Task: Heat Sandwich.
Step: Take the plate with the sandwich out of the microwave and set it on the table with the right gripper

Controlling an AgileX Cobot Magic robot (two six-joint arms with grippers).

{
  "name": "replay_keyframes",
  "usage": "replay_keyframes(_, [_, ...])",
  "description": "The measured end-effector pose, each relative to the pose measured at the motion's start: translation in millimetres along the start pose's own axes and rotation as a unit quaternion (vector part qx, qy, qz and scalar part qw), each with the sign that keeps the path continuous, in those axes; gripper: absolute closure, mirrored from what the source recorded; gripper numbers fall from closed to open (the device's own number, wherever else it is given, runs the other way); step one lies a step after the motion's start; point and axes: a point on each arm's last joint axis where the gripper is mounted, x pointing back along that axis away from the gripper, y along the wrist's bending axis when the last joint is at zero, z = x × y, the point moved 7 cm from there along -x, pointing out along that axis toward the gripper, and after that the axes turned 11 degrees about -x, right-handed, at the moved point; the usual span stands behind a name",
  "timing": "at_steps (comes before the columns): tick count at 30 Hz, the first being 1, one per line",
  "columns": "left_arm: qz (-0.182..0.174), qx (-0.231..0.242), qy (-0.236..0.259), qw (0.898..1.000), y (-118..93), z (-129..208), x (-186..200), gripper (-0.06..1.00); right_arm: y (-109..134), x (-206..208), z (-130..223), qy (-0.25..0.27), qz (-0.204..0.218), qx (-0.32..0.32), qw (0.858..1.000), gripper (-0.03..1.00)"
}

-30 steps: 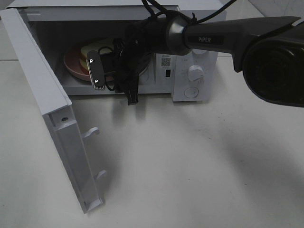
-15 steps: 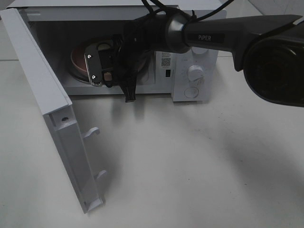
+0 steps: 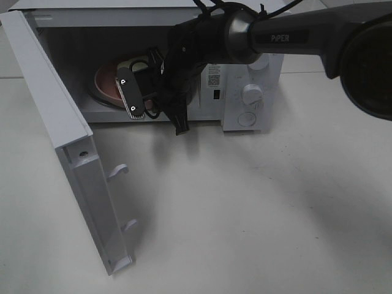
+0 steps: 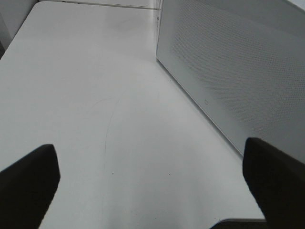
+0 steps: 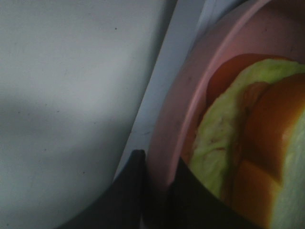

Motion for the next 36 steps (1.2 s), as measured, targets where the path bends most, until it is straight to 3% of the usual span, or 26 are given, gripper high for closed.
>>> replay_keyframes(36, [0.000,0.000,0.000,1.000,0.0,0.0,0.0,-0.04,38.7,91.9,2.2,-0.091,-0.026,0.057,0.994,0.85])
